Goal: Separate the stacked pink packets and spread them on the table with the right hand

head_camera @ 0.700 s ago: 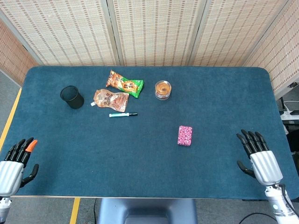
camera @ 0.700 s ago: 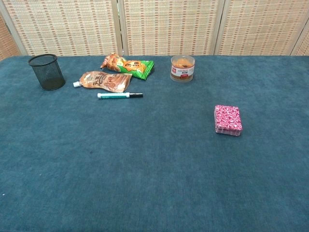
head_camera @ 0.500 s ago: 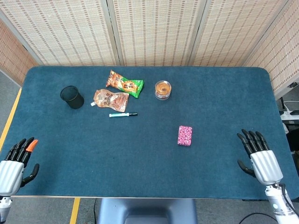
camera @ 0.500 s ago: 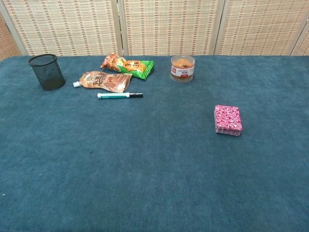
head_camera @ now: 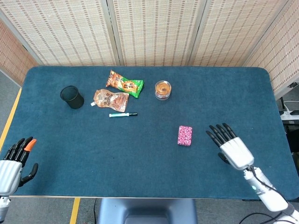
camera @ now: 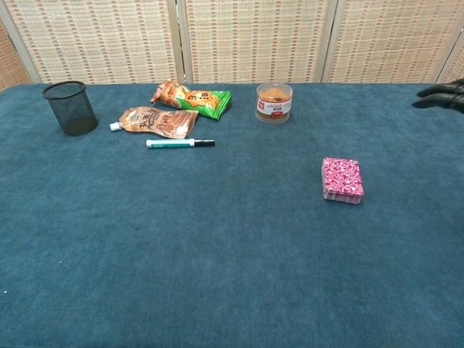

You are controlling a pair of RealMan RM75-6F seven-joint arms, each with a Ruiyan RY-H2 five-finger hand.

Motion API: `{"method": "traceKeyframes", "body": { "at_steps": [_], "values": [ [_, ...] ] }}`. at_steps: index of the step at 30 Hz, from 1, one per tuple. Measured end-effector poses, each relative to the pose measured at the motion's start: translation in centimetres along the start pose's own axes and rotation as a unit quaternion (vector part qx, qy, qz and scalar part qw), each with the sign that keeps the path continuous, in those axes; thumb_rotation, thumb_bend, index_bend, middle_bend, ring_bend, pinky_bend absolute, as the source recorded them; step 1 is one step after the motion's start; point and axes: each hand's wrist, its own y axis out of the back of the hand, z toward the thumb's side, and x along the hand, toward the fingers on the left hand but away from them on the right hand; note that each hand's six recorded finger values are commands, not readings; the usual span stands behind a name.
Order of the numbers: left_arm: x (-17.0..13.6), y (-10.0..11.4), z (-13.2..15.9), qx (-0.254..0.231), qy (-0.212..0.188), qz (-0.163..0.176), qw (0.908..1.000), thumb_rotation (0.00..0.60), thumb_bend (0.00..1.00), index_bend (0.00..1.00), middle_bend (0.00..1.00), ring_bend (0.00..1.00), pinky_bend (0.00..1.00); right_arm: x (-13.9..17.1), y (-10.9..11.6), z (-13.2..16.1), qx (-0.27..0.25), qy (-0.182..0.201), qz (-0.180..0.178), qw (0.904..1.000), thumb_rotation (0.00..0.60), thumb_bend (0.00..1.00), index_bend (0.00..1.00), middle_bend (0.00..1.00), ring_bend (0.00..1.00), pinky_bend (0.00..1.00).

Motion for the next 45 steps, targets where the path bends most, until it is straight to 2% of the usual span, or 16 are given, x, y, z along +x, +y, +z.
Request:
{"method": "traceKeyframes", "body": {
  "at_steps": [2, 6, 11, 20, 26, 34, 45],
  "values": [
    [-0.1, -0.3, -0.1, 0.003, 0.003, -0.003, 1.0, 0.6, 0.46, 0.0, 0.05, 0.06, 0.17, -1.8, 0.3, 1.0, 0.039, 0.036, 0.005, 0.9986, 0.6, 0.2, 0.0, 0.0, 0.0, 0.0],
    [0.3, -0.2, -0.1, 0.004, 0.005, -0.005, 1.0, 0.6, 0.46, 0.0, 0.05, 0.06, 0.17, -4.9, 0.7, 2.6, 0.119, 0.098, 0.013, 0.988, 0.6, 0.2, 0.0, 0.0, 0.0, 0.0],
    [0.5, -0.5, -0.1, 0.008, 0.013, -0.012, 0.9998, 0.6, 0.46, 0.0, 0.05, 0.06, 0.17, -7.1, -0.3, 2.6, 0.163, 0.126, 0.041, 0.9777, 0.6, 0.2, 0.0, 0.03, 0.0, 0.0],
    [0.7, -0.6, 0.0, 0.009, 0.015, -0.011, 0.9998, 0.6, 0.46, 0.0, 0.05, 0.06, 0.17, -8.5, -2.1, 2.1, 0.124, 0.157, 0.068, 0.9773, 0.6, 0.2, 0.04, 0.11, 0.0, 0.0],
    [0.9, -0.7, 0.0, 0.015, 0.019, -0.013, 0.9996, 0.6, 0.46, 0.0, 0.05, 0.07, 0.17, -10.0, -3.4, 1.4, 0.103, 0.171, 0.081, 0.9765, 0.6, 0.2, 0.03, 0.12, 0.0, 0.0],
    [1.0, -1.1, 0.1, 0.02, 0.026, -0.021, 0.9992, 0.6, 0.46, 0.0, 0.05, 0.07, 0.17, -12.7, -4.0, 3.3, 0.134, 0.211, 0.069, 0.9657, 0.6, 0.2, 0.02, 0.12, 0.0, 0.0],
    [1.2, -1.4, -0.4, 0.023, 0.034, -0.026, 0.9988, 0.6, 0.46, 0.0, 0.06, 0.07, 0.17, -14.5, -4.9, 3.5, 0.174, 0.216, 0.062, 0.9587, 0.6, 0.2, 0.07, 0.15, 0.0, 0.0]
  ]
}}
